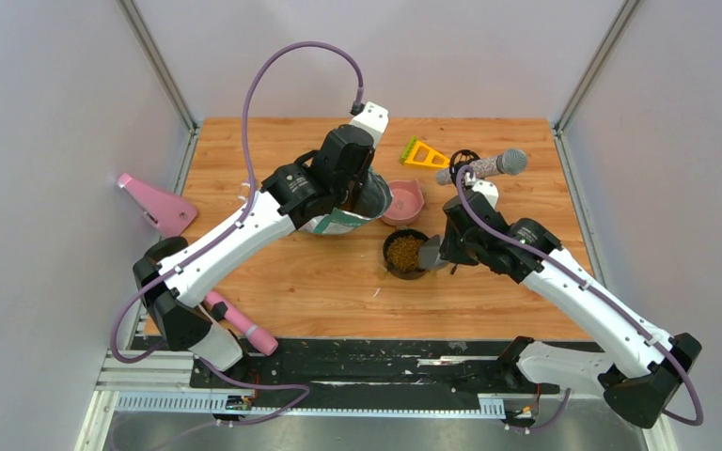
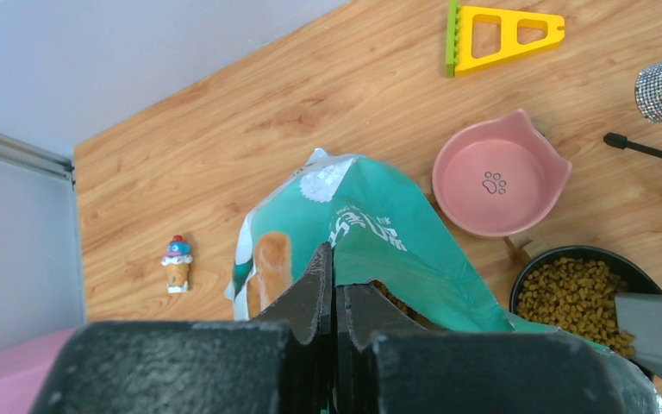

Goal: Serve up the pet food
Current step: Pour the pet food into the pet food bowl.

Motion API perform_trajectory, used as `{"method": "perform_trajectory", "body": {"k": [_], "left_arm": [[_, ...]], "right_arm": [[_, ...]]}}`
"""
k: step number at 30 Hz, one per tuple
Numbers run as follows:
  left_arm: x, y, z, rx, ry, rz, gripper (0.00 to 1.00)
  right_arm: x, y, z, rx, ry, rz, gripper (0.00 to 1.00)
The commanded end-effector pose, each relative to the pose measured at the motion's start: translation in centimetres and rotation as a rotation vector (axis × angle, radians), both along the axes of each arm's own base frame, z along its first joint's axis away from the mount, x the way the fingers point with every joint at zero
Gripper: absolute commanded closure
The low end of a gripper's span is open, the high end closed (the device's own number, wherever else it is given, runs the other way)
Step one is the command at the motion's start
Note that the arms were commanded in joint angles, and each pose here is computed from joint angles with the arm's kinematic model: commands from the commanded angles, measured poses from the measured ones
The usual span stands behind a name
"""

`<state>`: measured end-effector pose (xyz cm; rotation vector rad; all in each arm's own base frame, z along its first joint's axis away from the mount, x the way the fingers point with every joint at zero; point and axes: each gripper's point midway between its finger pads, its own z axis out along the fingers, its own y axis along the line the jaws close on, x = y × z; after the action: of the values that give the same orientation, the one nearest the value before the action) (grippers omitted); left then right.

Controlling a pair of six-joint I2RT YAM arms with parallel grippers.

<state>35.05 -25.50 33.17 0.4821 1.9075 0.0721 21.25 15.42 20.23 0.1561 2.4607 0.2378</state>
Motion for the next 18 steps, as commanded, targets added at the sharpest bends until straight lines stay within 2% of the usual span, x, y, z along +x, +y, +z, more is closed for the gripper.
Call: {"method": "perform_trajectory", "body": {"k": [1, 10, 18], "left_arm": [[0.0, 1.7, 2.0, -0.015, -0.058, 0.049, 1.00], [0.0, 1.5, 2.3, -0.029, -0.062, 0.043, 1.00], [-0.1, 0.4, 2.7, -0.079, -0.055, 0.002, 1.00]], "right_arm": [[0.8, -0.1, 2.5, -0.025, -0.072, 0.060, 1.00], [1.3, -0.3, 4.0, 0.002, -0.129, 0.034, 1.00], [-0.4, 0.8, 13.3, 0.388, -0.347, 0.014, 1.00]]}}
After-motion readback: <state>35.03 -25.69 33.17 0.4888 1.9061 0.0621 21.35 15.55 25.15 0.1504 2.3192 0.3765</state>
